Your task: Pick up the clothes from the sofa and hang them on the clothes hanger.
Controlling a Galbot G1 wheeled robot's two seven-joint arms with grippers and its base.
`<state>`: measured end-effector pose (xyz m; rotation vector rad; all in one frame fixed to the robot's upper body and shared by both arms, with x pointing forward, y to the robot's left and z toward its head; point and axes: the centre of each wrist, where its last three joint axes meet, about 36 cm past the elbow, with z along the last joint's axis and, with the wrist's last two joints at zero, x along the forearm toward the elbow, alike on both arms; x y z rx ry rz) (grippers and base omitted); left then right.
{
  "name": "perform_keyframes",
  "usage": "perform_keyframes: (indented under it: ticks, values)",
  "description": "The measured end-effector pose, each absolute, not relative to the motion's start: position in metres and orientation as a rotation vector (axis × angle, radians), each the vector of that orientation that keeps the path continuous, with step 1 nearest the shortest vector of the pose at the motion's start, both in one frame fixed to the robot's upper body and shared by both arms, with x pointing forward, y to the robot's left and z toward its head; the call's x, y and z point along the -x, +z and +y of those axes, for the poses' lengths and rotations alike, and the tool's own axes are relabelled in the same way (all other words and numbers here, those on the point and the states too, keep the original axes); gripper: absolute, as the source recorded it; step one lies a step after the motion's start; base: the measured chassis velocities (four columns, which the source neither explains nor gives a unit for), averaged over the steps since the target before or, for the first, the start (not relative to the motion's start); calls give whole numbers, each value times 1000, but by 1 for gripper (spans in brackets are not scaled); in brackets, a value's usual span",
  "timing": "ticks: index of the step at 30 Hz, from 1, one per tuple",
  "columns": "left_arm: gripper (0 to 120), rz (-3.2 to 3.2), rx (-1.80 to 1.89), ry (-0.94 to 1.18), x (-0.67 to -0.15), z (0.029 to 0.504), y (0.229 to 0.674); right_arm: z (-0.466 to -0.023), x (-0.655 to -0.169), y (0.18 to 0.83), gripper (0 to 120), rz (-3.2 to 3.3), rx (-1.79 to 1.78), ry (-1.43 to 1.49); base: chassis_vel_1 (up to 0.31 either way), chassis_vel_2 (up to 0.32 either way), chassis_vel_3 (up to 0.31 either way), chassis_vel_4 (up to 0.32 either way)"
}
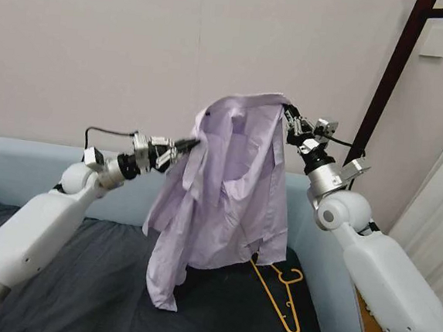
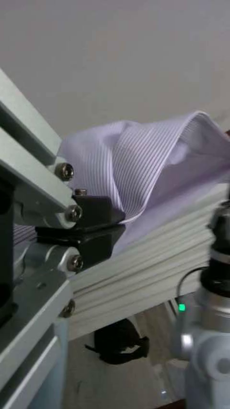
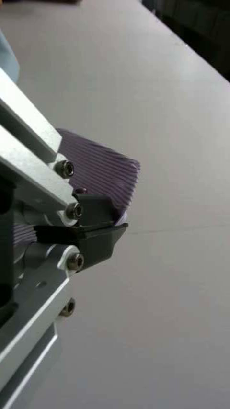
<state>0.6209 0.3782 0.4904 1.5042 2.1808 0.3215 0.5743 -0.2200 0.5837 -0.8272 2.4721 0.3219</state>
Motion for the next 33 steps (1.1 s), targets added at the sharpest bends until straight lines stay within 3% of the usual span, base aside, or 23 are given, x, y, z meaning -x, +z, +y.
perform_keyframes:
  ticks: [5, 10, 11, 15, 16, 26, 33]
  values:
    - [4, 2287, -1407, 258, -599, 375, 424, -204, -567, 570, 0, 2452, 899, 363, 0, 0, 0, 0]
    - [25, 2370, -1290, 154, -565, 348, 364, -194, -562, 566, 0, 2438, 917, 409, 0, 0, 0, 0]
    - [25, 2370, -1290, 154, -565, 348, 364, -194, -562, 566, 0, 2438, 917, 409, 0, 0, 0, 0]
    - [43, 2423, -1180, 110, -542, 333, 333, -192, -563, 567, 0, 2433, 920, 410, 0, 0, 0, 0]
    - [43, 2423, -1180, 110, -542, 333, 333, -192, -563, 567, 0, 2433, 920, 410, 0, 0, 0, 0]
    - [84, 2401, -999, -54, -478, 295, 321, -189, -566, 567, 0, 2432, 922, 383, 0, 0, 0, 0]
    - [100, 2381, -1048, -126, -444, 256, 316, -188, -567, 565, 0, 2438, 924, 378, 0, 0, 0, 0]
